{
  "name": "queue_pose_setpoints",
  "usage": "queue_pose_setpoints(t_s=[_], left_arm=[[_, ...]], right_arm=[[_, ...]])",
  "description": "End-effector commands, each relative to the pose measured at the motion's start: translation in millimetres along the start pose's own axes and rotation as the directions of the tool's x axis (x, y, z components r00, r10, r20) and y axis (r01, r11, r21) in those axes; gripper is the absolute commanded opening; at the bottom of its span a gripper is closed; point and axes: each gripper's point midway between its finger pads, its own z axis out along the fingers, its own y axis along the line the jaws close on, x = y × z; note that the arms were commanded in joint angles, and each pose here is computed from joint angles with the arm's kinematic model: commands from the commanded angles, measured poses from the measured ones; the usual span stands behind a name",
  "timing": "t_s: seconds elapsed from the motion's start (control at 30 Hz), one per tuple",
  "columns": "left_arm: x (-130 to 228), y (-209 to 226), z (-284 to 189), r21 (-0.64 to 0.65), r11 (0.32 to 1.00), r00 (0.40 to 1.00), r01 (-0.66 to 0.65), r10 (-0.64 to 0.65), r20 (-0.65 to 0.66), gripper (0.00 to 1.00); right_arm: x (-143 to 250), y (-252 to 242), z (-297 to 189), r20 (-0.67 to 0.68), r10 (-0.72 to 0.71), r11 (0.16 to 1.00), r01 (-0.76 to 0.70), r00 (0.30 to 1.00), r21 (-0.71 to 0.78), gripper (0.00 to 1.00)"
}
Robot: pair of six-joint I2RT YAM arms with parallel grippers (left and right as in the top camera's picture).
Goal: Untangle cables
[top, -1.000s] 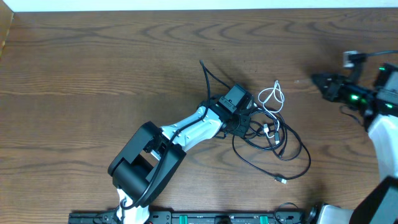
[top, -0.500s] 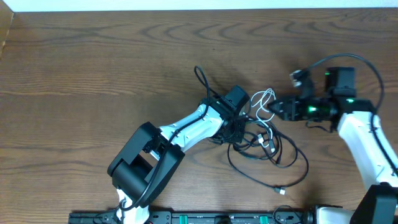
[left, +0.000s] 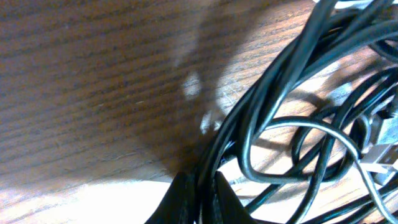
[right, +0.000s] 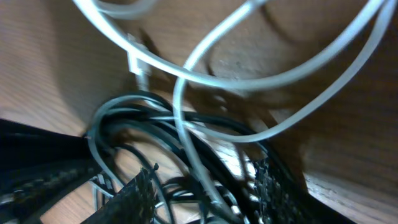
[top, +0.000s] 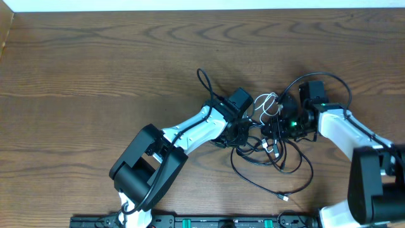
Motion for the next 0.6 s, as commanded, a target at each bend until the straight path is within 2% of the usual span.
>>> queue_pose_setpoints(t_s=[0.0, 0.13, 0.23, 0.4, 0.57], left_arm=[[14, 15, 13, -0.049, 0.999, 0.998, 0.018, -0.021, -0.052, 0.08], [14, 15, 13, -0.049, 0.999, 0.998, 0.018, -0.021, -0.053, 0.08], [15, 16, 13, -0.053, 0.998, 0.998, 0.020, -0.023, -0.059, 0.08], [21, 22, 12, -0.083, 0.996, 0.997, 0.026, -0.032, -0.077, 0.08], [26, 34, 10, -0.145, 0.989, 0.995, 0.025, -0.038, -0.089, 0.08]], right_arm=[[9, 2, 12, -0.046, 0.030, 0.998, -0.032, 0.999, -0.045, 0.43], [10, -4, 23, -0.062, 0.091, 0.995, -0.093, 0.994, -0.039, 0.27], [6, -7, 29, -0.056, 0.163, 0.985, -0.165, 0.985, -0.044, 0.01], [-7, -5, 25, -0.011, 0.170, 0.982, -0.170, 0.985, -0.087, 0.01], [-32, -4, -13, 0.102, 0.182, 0.962, -0.156, 0.978, -0.224, 0.01]])
